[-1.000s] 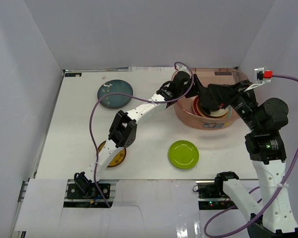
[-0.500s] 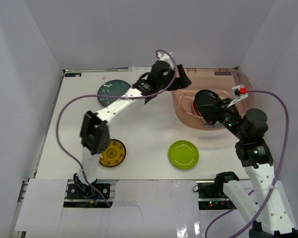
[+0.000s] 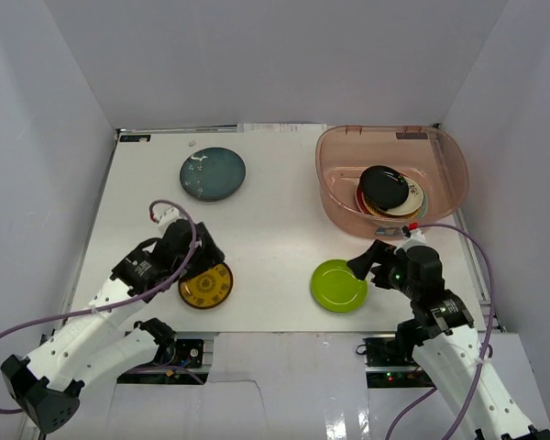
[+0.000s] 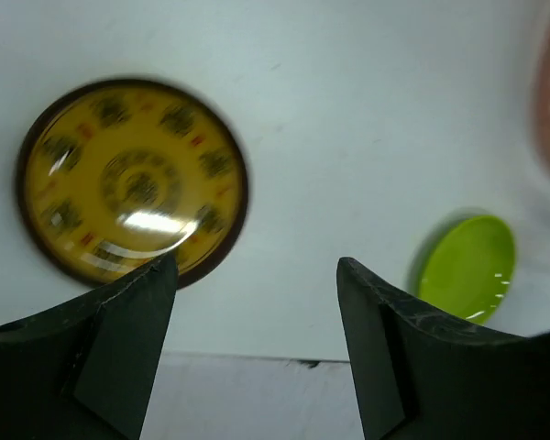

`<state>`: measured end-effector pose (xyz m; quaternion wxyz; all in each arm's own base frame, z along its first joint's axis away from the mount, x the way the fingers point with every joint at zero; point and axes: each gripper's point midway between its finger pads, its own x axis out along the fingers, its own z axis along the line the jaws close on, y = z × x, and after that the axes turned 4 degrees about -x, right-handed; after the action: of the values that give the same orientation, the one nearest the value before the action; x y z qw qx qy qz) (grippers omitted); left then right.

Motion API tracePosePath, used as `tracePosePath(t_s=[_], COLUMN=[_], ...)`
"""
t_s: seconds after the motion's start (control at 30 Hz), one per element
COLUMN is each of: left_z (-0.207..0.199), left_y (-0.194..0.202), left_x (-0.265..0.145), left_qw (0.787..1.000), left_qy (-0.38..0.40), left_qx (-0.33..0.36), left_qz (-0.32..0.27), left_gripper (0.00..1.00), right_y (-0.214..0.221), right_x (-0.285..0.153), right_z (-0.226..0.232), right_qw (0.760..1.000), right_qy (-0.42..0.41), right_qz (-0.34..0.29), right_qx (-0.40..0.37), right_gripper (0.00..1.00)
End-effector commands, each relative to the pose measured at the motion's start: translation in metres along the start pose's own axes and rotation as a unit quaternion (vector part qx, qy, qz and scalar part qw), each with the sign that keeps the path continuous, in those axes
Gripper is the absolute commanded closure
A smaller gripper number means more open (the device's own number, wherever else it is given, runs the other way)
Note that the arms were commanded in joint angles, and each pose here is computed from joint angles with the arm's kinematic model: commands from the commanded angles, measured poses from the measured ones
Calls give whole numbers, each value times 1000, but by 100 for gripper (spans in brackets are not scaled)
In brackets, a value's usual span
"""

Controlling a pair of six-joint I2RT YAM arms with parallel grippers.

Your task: Place the plates into the plastic bin on the countertop

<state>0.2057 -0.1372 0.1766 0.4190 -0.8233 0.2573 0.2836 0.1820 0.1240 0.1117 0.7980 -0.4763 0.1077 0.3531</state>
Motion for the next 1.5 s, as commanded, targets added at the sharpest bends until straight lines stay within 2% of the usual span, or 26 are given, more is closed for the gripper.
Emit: tracePosePath(t_s=[0.0, 0.07, 0.17, 0.33, 0.43, 0.47, 0.57, 0.6, 0.67, 0.77, 0.93, 1.0, 1.07, 1.17, 1.33, 1.4, 1.47], left_z=[75, 91, 118, 127, 131, 131, 137, 139, 139, 141, 133, 137, 143, 148, 150, 150, 147], left_y=[31, 36, 39, 57, 62, 62, 71, 73, 75, 77, 84, 101, 101, 96, 103, 104, 104], left_x=[-21, -26, -37, -33, -31, -31, -27, -26, -23, -16, 2, 17, 25, 34, 53, 61, 67], left_qw=[987, 977, 961, 951, 945, 944, 936, 934, 931, 929, 935, 935, 933, 936, 942, 946, 949], left_qy=[-138, -181, -258, -291, -307, -309, -326, -331, -337, -342, -314, -301, -307, -303, -275, -260, -248], left_qx=[-80, -107, -98, -73, -77, -77, -95, -97, -106, -117, -143, -159, -169, -173, -191, -191, -191], left_qz=[29, 30, 31, 75, 82, 82, 88, 90, 89, 80, 81, 95, 77, 48, 38, 31, 27], left_gripper=[19, 18, 17, 16, 17, 17, 19, 20, 20, 22, 19, 18, 18, 19, 21, 28, 40], right_y=[12, 21, 25, 54, 79, 78, 84, 82, 86, 82, 57, 45, 32, -1, -84, -107, -143], right_x=[1, 3, 6, 16, 27, 32, 37, 39, 40, 43, 43, 39, 32, 19, -8, -8, -14], right_z=[-44, -56, -63, -68, -62, -54, -51, -47, -48, -44, -19, 0, 21, 52, 103, 106, 103], right_qw=[992, 988, 985, 983, 985, 988, 987, 988, 988, 990, 995, 994, 992, 990, 983, 983, 981], right_qy=[114, 137, 155, 152, 109, 84, 66, 56, 55, 42, -16, -54, -94, -134, -167, -150, -106], right_qz=[-10, -7, -5, 57, 91, 87, 95, 93, 102, 93, 63, 61, 55, 26, -58, -88, -139], right_qx=[56, 70, 79, 81, 96, 99, 111, 110, 107, 102, 79, 73, 62, 27, -52, -65, -85], right_gripper=[11, 13, 15, 18, 33, 43, 63, 66, 78, 92, 92, 92, 92, 92, 92, 92, 92])
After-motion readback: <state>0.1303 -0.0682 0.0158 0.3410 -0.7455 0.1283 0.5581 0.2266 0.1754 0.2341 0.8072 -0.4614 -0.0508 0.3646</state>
